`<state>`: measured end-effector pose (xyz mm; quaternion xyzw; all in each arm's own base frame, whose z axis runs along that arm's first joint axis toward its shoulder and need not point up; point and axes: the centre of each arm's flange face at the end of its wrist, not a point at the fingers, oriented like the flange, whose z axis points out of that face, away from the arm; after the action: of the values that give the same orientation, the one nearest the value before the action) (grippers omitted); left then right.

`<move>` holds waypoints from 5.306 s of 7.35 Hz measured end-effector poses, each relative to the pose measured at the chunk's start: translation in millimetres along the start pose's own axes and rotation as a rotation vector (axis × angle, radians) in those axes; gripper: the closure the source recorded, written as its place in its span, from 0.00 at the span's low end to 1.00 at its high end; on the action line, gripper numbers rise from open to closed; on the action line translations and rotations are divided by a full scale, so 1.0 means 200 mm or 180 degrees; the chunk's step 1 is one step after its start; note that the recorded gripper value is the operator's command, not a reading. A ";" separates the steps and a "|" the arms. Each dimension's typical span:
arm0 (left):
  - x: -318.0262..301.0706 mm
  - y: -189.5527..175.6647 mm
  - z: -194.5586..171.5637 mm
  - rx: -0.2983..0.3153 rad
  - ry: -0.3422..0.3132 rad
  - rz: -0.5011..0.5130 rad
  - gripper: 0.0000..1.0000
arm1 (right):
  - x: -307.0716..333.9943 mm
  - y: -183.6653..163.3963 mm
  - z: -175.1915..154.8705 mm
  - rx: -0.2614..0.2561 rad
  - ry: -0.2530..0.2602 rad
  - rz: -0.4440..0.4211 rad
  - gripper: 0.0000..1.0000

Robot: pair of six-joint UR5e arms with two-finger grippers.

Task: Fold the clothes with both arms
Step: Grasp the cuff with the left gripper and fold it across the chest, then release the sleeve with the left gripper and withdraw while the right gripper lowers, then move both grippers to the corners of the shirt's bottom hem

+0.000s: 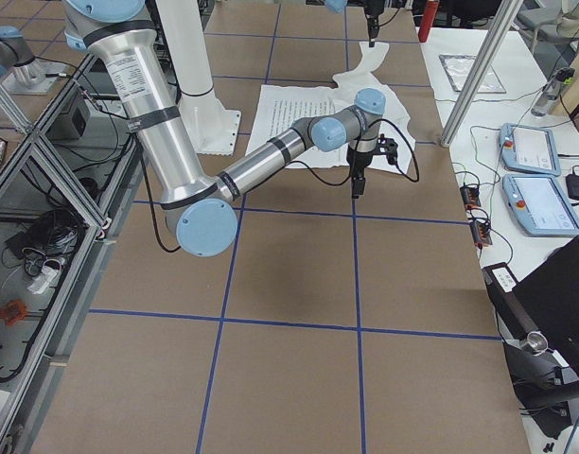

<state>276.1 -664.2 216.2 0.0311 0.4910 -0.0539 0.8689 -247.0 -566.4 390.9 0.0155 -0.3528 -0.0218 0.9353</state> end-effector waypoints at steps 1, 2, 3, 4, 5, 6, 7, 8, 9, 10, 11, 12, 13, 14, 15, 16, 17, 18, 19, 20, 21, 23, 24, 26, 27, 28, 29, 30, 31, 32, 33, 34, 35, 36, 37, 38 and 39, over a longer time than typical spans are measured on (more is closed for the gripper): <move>0.27 0.02 -0.06 -0.0036 0.0160 0.0019 1.00 | 0.06 0.03 0.03 -0.0032 0.0028 -0.0010 0.00; 0.47 0.09 -0.11 -0.0112 0.0325 0.0060 1.00 | 0.10 0.05 0.05 -0.0058 0.0053 -0.0007 0.00; 0.62 0.21 -0.14 -0.0216 0.0470 0.0103 1.00 | 0.12 0.06 0.07 -0.0074 0.0069 0.0004 0.00; 0.74 0.33 -0.13 -0.0323 0.0562 0.0107 1.00 | 0.13 0.06 0.08 -0.0082 0.0077 0.0015 0.00; 0.83 0.42 -0.11 -0.0400 0.0612 0.0100 1.00 | 0.14 0.07 0.08 -0.0089 0.0084 0.0025 0.00; 0.88 0.48 -0.08 -0.0452 0.0635 0.0108 1.00 | 0.15 0.06 0.09 -0.0095 0.0091 0.0035 0.00; 0.90 0.51 -0.04 -0.0482 0.0630 0.0118 1.00 | 0.15 0.06 0.10 -0.0100 0.0096 0.0041 0.00; 0.91 0.53 0.02 -0.0479 0.0606 0.0126 1.00 | 0.15 0.06 0.10 -0.0106 0.0099 0.0047 0.00; 0.91 0.52 0.11 -0.0464 0.0588 0.0127 1.00 | 0.15 0.06 0.11 -0.0112 0.0103 0.0053 0.00; 0.91 0.50 0.22 -0.0437 0.0602 0.0109 1.00 | 0.15 0.05 0.12 -0.0126 0.0112 0.0061 0.00; 0.92 0.51 0.34 -0.0410 0.0629 0.0087 1.00 | 0.16 0.04 0.14 -0.0142 0.0123 0.0072 0.00; 0.95 0.54 0.43 -0.0401 0.0643 0.0088 1.00 | 0.16 0.03 0.15 -0.0141 0.0121 0.0071 0.00; 0.99 0.59 0.51 -0.0394 0.0633 0.0105 1.00 | 0.16 0.03 0.16 -0.0132 0.0105 0.0060 0.00; 1.05 0.64 0.61 -0.0367 0.0588 0.0131 1.00 | 0.16 0.02 0.17 -0.0139 0.0081 0.0059 0.00; 1.09 0.71 0.70 -0.0355 0.0555 0.0168 1.00 | 0.16 0.02 0.18 -0.0153 0.0055 0.0062 0.00; 1.11 0.76 0.79 -0.0362 0.0546 0.0204 1.00 | 0.15 0.02 0.18 -0.0161 0.0043 0.0064 0.00; 1.12 0.79 0.86 -0.0353 0.0539 0.0228 1.00 | 0.15 0.02 0.18 -0.0166 0.0038 0.0064 0.00; 1.14 0.82 0.91 -0.0332 0.0525 0.0245 0.54 | 0.15 0.02 0.18 -0.0169 0.0037 0.0065 0.00; 1.16 0.86 0.94 -0.0332 0.0529 0.0246 0.01 | 0.15 0.02 0.18 -0.0168 0.0035 0.0063 0.00; 1.21 0.91 0.94 -0.0340 0.0564 0.0228 0.00 | 0.14 0.01 0.18 -0.0165 0.0031 0.0058 0.00; 1.26 0.96 0.95 -0.0324 0.0644 0.0212 0.00 | 0.13 0.01 0.17 -0.0152 0.0019 0.0046 0.00; 1.23 1.00 0.97 -0.0266 0.0739 0.0226 0.00 | 0.12 -0.01 0.18 -0.0076 -0.0039 -0.0022 0.00; 1.20 0.99 0.99 -0.0255 0.0725 0.0216 0.00 | 0.12 -0.02 0.20 -0.0050 -0.0095 -0.0063 0.00; 1.10 0.96 1.00 -0.0230 0.0638 0.0154 0.00 | 0.06 0.01 0.18 -0.0022 -0.0253 -0.0091 0.00; 1.00 0.94 0.98 -0.0204 0.0589 0.0115 0.00 | -0.03 0.07 0.17 0.0021 -0.0317 -0.0016 0.00; 0.88 0.94 0.93 -0.0178 0.0526 0.0104 0.00 | -0.14 0.15 0.18 0.0074 -0.0361 0.0064 0.00; 0.79 0.95 0.87 -0.0158 0.0418 0.0133 0.00 | -0.24 0.28 0.21 0.0124 -0.0388 0.0122 0.00; 0.69 0.98 0.79 -0.0118 0.0270 0.0163 0.00 | -0.35 0.43 0.22 0.0173 -0.0403 0.0200 0.00; 0.56 1.03 0.71 -0.0074 0.0121 0.0207 0.00 | -0.48 0.60 0.24 0.0201 -0.0419 0.0297 0.00; 0.40 1.10 0.63 -0.0029 0.0001 0.0297 0.00 | -0.62 0.76 0.27 0.0196 -0.0440 0.0399 0.00; 0.23 1.17 0.55 0.0026 -0.0106 0.0417 0.00 | -0.77 0.93 0.32 0.0199 -0.0449 0.0512 0.00; 0.07 1.24 0.50 0.0051 -0.0197 0.0501 0.00 | -0.90 1.09 0.36 0.0198 -0.0444 0.0571 0.00; -0.07 1.30 0.46 0.0047 -0.0266 0.0534 0.00 | -0.99 1.22 0.41 0.0142 -0.0409 0.0608 0.00; -0.19 1.35 0.42 0.0032 -0.0320 0.0556 0.00 | -1.06 1.35 0.46 0.0066 -0.0345 0.0663 0.00; -0.26 1.39 0.39 0.0017 -0.0357 0.0568 0.00 | -1.12 1.46 0.51 0.0025 -0.0294 0.0685 0.00; -0.30 1.40 0.38 0.0006 -0.0380 0.0571 0.00 | -1.16 1.54 0.54 0.0004 -0.0262 0.0667 0.01; -0.32 1.41 0.38 0.0002 -0.0388 0.0572 0.00 | -1.19 1.60 0.57 -0.0033 -0.0243 0.0627 0.03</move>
<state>343.3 -388.3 310.5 0.0719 0.4324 0.0223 0.8985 -491.0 -235.6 332.9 -0.0249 -0.3878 0.0678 0.9189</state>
